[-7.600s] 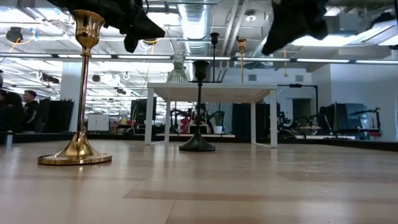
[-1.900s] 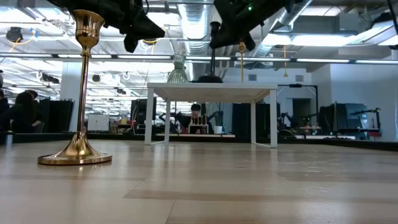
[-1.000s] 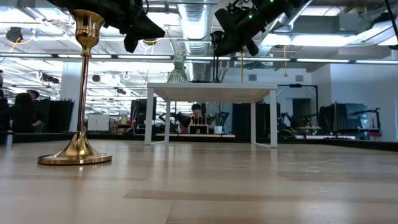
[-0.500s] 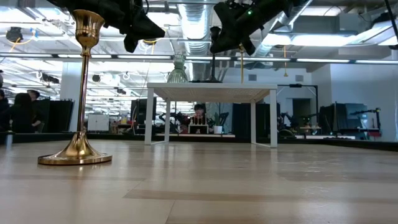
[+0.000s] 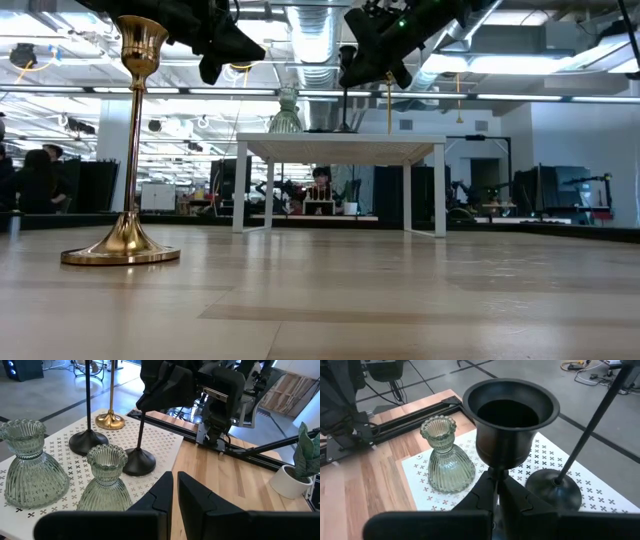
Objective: Pick & Place candle stick holders
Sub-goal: Align the black candle holder with the black candle holder on the shelf, then align the golden candle holder with the golden candle holder on the shelf
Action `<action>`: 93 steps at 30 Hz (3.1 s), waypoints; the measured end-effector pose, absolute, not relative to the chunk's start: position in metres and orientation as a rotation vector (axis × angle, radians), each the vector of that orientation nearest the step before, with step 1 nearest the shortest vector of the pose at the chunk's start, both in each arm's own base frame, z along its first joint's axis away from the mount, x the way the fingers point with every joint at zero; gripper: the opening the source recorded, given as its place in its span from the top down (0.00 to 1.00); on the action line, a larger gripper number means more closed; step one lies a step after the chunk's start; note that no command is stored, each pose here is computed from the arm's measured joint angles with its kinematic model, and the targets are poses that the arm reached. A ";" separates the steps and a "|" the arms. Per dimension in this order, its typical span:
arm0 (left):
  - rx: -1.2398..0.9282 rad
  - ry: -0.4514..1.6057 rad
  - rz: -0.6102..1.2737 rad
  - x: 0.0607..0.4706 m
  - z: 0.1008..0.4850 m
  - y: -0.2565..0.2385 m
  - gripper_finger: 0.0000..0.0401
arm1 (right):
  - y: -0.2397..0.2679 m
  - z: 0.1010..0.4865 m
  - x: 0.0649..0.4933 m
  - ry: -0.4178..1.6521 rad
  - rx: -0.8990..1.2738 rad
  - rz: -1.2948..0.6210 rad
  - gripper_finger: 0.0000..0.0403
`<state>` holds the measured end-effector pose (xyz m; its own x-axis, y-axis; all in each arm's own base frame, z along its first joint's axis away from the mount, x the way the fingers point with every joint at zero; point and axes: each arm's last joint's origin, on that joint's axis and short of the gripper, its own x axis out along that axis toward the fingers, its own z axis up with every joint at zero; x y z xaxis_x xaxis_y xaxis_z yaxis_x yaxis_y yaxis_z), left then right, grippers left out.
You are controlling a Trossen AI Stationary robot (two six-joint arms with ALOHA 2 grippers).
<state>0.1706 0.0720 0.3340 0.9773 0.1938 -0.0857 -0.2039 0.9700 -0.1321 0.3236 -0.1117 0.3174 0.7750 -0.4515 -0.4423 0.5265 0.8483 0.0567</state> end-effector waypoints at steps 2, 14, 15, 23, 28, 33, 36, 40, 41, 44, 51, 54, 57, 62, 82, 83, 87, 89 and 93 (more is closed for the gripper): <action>-0.141 0.073 0.201 0.171 0.334 0.072 0.94 | -0.112 0.317 0.324 0.431 0.181 -0.533 1.00; -0.140 0.073 0.201 0.171 0.334 0.072 0.94 | -0.112 0.318 0.324 0.421 0.181 -0.530 0.82; -0.140 0.072 0.201 0.171 0.334 0.072 0.94 | -0.112 0.318 0.324 0.421 0.182 -0.528 0.82; -0.140 0.073 0.201 0.171 0.334 0.072 0.94 | -0.112 0.318 0.324 0.433 0.148 -0.516 0.68; -0.140 0.073 0.201 0.171 0.334 0.072 0.94 | -0.111 0.318 0.323 0.437 0.147 -0.516 0.50; -0.140 0.073 0.201 0.171 0.334 0.072 0.94 | -0.108 0.324 0.313 0.465 0.144 -0.515 0.39; -0.141 0.073 0.201 0.171 0.334 0.072 0.94 | -0.103 0.335 0.300 0.475 0.151 -0.514 0.39; -0.141 0.073 0.201 0.171 0.334 0.072 0.94 | -0.090 0.349 0.278 0.498 0.154 -0.499 0.42; -0.142 0.073 0.201 0.171 0.334 0.072 0.94 | -0.086 0.353 0.273 0.495 0.153 -0.490 0.43; -0.147 0.072 0.201 0.170 0.334 0.072 0.94 | -0.071 0.364 0.257 0.497 0.150 -0.441 0.48; -0.173 0.055 0.022 0.161 0.340 0.061 0.94 | -0.039 0.384 0.232 0.454 0.189 -0.286 0.64; -0.184 0.093 -0.028 0.152 0.339 0.053 0.95 | -0.029 0.387 0.223 0.463 0.207 -0.254 0.75; -0.197 0.145 -0.055 0.141 0.336 0.043 0.98 | -0.020 0.387 0.216 0.495 0.214 -0.228 0.87; -0.203 0.178 -0.111 0.130 0.335 0.027 0.99 | -0.009 0.384 0.213 0.533 0.192 -0.241 0.98; -0.193 0.474 -0.170 0.149 0.306 -0.029 0.99 | -0.004 0.379 0.220 0.540 0.128 -0.355 1.00; -0.195 0.492 -0.174 0.152 0.304 -0.032 0.99 | -0.004 0.379 0.220 0.540 0.128 -0.355 1.00; -0.180 0.553 -0.199 0.161 0.296 -0.043 0.99 | -0.004 0.379 0.220 0.540 0.128 -0.355 1.00; -0.174 0.578 -0.212 0.165 0.292 -0.047 0.99 | -0.004 0.379 0.220 0.540 0.128 -0.355 1.00; -0.197 0.613 -0.216 0.168 0.288 -0.054 0.99 | -0.004 0.379 0.220 0.540 0.128 -0.355 1.00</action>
<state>0.1684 -0.0545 0.2876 0.7967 -0.2574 -0.5469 0.1413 0.9590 -0.2456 0.2198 -0.0038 0.3789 0.7988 -0.2966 -0.5233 0.3632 0.9313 0.0266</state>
